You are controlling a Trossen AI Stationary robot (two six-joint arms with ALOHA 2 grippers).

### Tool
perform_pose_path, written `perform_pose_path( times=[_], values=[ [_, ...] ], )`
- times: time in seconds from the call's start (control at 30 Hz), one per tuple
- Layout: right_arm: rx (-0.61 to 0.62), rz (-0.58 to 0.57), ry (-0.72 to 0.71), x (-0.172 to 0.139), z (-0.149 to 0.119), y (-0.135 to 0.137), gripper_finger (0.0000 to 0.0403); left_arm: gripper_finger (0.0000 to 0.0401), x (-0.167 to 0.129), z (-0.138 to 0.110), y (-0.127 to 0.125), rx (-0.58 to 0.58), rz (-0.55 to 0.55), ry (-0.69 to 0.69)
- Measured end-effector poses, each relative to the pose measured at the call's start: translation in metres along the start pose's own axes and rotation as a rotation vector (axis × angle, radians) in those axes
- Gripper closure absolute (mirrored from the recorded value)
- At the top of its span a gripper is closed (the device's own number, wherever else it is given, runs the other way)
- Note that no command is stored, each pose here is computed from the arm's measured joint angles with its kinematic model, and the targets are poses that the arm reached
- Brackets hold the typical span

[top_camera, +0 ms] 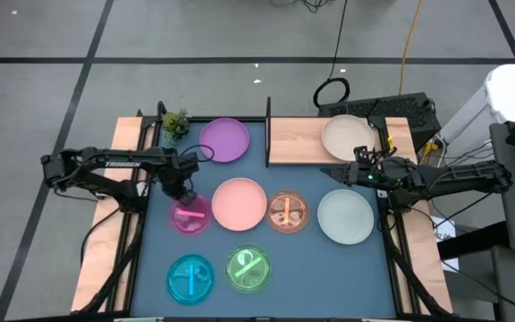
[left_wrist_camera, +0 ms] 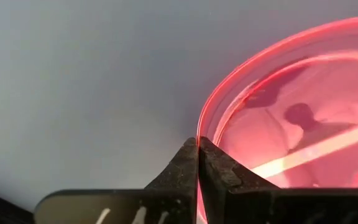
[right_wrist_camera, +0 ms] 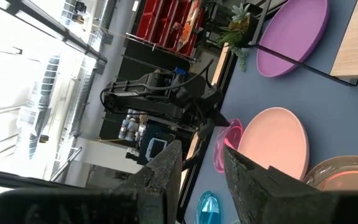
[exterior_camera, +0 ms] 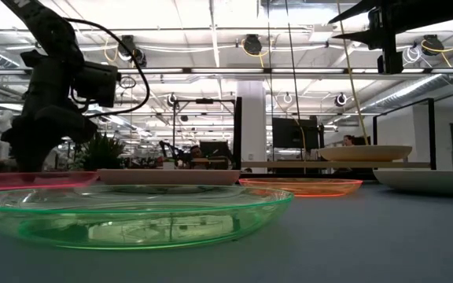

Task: Place and stack plates onto a shelf
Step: Put the transparent pink plate on the shelf

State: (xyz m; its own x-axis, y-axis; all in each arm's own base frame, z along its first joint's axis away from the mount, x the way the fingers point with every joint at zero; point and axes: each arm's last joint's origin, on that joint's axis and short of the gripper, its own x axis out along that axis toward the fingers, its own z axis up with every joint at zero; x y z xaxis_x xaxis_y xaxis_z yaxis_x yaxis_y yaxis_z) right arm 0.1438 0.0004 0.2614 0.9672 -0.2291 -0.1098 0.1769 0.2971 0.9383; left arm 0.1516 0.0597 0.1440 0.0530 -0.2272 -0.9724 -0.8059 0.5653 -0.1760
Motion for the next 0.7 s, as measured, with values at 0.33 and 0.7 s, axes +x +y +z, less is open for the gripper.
perform_pose_path(
  times=[0.33, 0.7],
  values=[
    [0.002, 0.001, 0.003, 0.0, 0.0, 0.0, 0.0303, 0.04, -0.039, -0.012, -0.005, 0.024, -0.018, 0.031],
    [0.0, 0.001, 0.004, 0.0, 0.0, 0.0, 0.0303, 0.04, -0.108, -0.017, -0.021, -0.01, -0.153, -0.186]
  ],
)
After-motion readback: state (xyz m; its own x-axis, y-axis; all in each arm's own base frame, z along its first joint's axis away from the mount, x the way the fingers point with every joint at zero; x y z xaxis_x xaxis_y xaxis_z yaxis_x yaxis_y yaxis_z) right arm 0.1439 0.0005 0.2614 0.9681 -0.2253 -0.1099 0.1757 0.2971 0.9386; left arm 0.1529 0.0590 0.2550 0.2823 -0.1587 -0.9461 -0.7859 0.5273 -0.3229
